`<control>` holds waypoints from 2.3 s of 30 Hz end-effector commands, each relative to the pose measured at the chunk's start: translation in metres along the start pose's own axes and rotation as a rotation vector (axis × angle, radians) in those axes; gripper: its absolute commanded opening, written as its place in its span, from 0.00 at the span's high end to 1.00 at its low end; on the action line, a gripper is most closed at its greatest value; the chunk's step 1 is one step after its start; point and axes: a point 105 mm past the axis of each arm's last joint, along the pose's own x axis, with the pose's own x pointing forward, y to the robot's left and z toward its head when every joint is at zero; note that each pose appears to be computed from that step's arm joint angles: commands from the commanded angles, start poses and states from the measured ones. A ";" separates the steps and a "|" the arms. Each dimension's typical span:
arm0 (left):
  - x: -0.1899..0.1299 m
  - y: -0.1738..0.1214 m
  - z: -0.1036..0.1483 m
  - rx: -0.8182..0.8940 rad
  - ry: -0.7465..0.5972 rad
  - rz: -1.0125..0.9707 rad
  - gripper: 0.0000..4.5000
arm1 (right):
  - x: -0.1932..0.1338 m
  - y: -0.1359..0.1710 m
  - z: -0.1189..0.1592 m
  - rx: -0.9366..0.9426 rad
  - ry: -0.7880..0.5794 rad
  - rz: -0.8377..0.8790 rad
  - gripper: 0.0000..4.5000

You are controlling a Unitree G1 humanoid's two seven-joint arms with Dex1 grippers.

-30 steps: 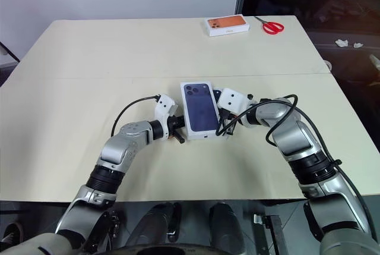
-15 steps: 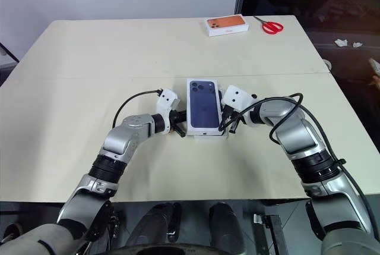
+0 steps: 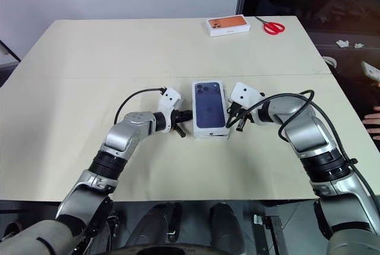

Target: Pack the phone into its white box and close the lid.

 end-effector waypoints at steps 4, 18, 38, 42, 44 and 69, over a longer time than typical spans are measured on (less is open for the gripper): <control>-0.008 0.010 0.012 -0.002 -0.038 0.047 1.00 | -0.009 -0.007 0.009 -0.032 -0.031 -0.033 1.00; -0.017 0.011 0.010 0.003 -0.052 0.069 1.00 | -0.016 -0.022 -0.001 -0.063 0.017 -0.082 1.00; -0.011 0.005 0.013 -0.092 -0.162 0.113 1.00 | -0.003 -0.022 0.018 -0.040 -0.067 -0.083 1.00; -0.011 0.004 0.016 -0.091 -0.173 0.114 1.00 | -0.003 -0.018 0.020 -0.037 -0.074 -0.061 1.00; -0.010 0.002 0.016 -0.067 -0.171 0.106 1.00 | -0.003 -0.016 0.019 -0.033 -0.073 -0.050 1.00; -0.006 -0.017 0.033 -0.062 -0.232 0.034 1.00 | -0.013 -0.017 0.014 -0.047 -0.033 -0.059 1.00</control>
